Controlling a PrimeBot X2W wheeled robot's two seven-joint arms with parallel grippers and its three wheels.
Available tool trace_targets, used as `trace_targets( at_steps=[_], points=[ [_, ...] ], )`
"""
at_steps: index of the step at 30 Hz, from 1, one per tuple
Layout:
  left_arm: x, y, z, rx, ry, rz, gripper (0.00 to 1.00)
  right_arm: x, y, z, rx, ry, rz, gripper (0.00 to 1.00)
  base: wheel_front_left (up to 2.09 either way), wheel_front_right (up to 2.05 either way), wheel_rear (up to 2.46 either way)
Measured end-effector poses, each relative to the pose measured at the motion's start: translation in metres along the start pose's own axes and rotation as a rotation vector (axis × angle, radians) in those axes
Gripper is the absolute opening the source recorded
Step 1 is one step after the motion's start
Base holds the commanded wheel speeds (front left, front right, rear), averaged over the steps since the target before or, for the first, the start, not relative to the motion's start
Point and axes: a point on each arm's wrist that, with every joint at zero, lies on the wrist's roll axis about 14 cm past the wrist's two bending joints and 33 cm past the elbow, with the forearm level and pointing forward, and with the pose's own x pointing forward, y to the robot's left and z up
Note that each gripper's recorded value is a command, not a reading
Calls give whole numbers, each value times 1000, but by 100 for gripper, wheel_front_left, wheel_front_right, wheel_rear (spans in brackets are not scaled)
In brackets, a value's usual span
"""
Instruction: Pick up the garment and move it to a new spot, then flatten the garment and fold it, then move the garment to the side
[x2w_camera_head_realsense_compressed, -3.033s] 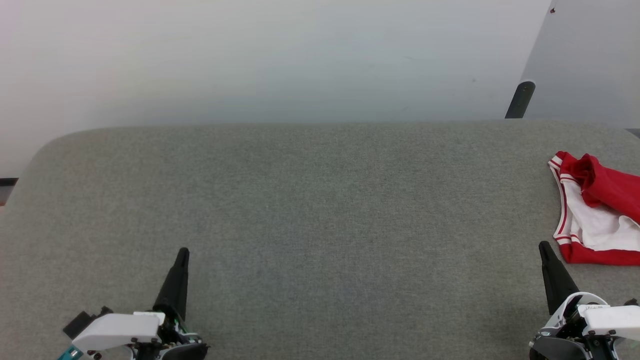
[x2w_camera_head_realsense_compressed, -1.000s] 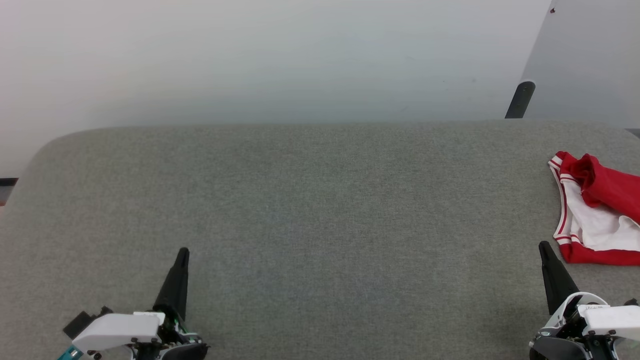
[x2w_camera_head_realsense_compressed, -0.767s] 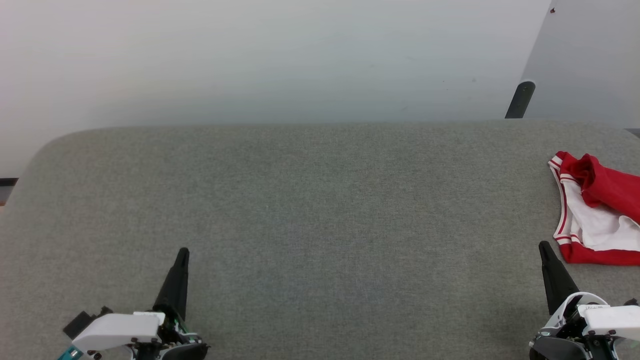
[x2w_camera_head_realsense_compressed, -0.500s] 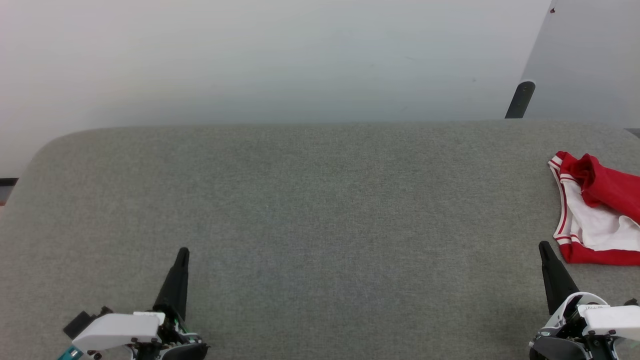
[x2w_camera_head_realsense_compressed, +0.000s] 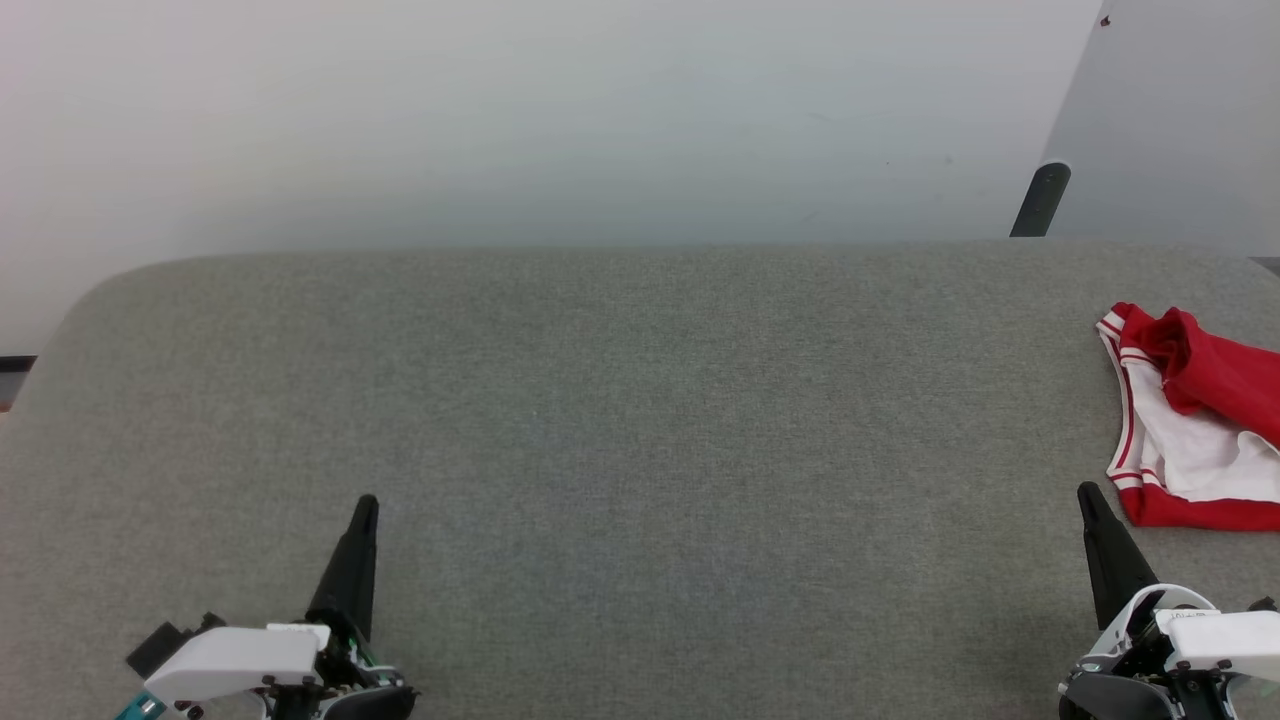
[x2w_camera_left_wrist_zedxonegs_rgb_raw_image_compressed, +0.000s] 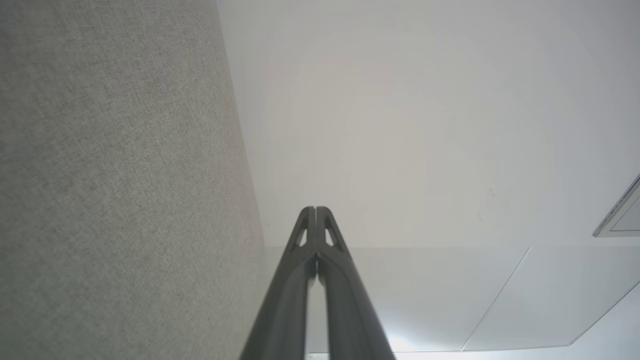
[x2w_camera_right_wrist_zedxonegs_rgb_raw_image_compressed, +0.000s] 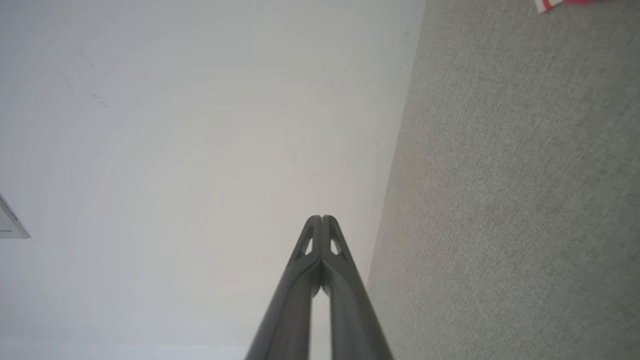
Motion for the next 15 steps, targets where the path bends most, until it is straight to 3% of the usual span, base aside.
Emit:
trace_targets(
  at_steps=[15],
  points=[
    [0,0,0,0,0,0,0,0,0,0,0,0,0,0,0,0,0]
  ],
)
